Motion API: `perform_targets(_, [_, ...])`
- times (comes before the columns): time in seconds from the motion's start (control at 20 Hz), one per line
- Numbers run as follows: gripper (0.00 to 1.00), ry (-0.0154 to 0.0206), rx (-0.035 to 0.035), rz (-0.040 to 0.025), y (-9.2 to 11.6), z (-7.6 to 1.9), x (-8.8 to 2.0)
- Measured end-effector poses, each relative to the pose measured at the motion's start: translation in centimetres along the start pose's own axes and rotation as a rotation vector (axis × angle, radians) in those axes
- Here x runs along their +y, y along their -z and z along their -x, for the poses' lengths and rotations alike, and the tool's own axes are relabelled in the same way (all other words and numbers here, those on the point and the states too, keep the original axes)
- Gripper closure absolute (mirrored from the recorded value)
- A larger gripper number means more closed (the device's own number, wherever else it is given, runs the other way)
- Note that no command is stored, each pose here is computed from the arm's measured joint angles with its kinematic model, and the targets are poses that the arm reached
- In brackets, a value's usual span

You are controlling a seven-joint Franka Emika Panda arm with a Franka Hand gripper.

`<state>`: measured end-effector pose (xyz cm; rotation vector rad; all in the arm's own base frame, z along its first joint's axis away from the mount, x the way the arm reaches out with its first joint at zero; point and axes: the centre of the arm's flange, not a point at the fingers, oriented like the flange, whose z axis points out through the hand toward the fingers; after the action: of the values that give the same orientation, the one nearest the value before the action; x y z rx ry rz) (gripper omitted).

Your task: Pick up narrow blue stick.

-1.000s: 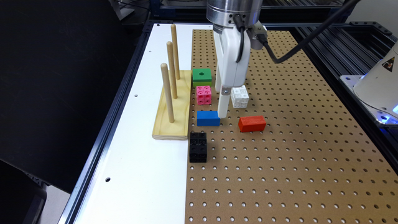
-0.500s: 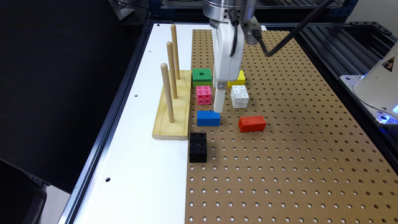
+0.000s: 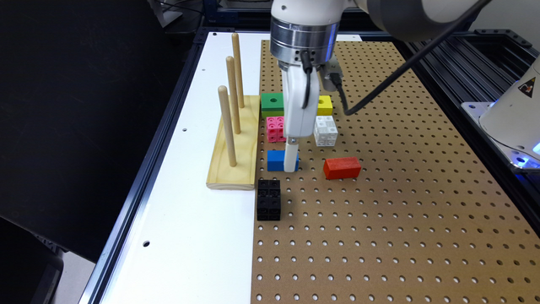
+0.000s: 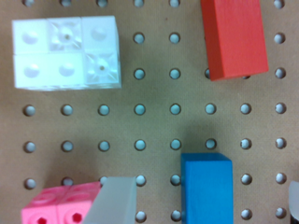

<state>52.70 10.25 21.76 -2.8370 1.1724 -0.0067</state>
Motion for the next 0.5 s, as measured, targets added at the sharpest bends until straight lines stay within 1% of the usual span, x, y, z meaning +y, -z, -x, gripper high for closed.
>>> perform_targets(0.1, [0.00,0.0000,0.0002,-0.0010,0.0,-0.06,-0.1])
perform_targets(0.3, [0.00,0.0000,0.0001,-0.0010,0.0,-0.07,-0.1])
perform_targets(0.35, [0.00,-0.0001,-0.0014,0.0005,-0.1,-0.05,-0.1])
perform_targets(0.45, [0.00,-0.0001,-0.0082,0.0063,-1.0,0.02,0.1])
perform_targets(0.5, [0.00,0.0002,-0.0106,0.0070,-1.5,0.05,0.1])
